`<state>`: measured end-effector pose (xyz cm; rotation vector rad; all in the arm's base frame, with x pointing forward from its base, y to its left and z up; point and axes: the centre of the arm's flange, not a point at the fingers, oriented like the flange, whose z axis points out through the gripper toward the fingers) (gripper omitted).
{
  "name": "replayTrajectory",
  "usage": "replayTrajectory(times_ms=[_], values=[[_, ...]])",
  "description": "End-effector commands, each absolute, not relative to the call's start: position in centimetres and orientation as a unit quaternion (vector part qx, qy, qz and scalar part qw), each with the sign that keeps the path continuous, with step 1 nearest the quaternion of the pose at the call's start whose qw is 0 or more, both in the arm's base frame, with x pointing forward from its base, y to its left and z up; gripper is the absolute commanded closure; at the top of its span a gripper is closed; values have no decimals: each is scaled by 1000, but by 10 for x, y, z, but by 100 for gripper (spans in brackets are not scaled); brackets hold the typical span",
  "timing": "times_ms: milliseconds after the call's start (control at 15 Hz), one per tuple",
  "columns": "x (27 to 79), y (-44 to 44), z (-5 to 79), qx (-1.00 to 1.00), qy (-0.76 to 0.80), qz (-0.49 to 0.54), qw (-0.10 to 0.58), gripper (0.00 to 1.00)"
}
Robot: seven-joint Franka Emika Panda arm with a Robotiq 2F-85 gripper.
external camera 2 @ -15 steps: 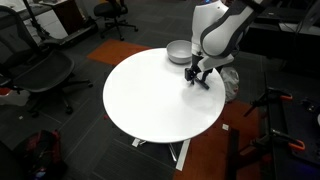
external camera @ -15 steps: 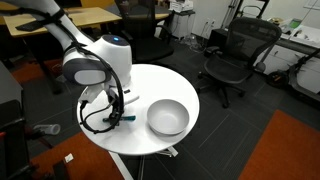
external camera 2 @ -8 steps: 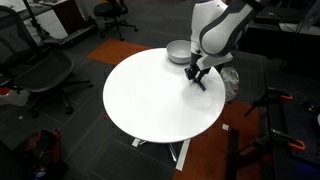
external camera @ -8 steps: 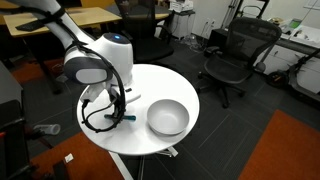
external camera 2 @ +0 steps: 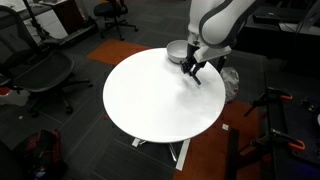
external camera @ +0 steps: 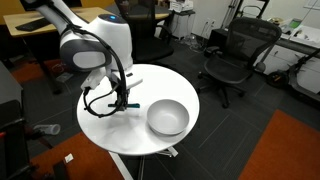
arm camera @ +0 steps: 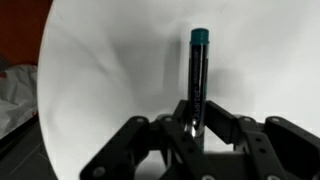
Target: Pick up the marker and place it in the bowl
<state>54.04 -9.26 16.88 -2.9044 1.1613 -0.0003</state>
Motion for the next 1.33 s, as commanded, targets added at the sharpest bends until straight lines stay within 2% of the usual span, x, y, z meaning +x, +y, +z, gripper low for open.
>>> replayTrajectory(times_ms=[0,533,1267], values=[[540,-99,224,-921,389,-30,9,94],[573,-158,280,-897,435,-73,23,94],[614,-191,278,-862,501,-73,22,94]])
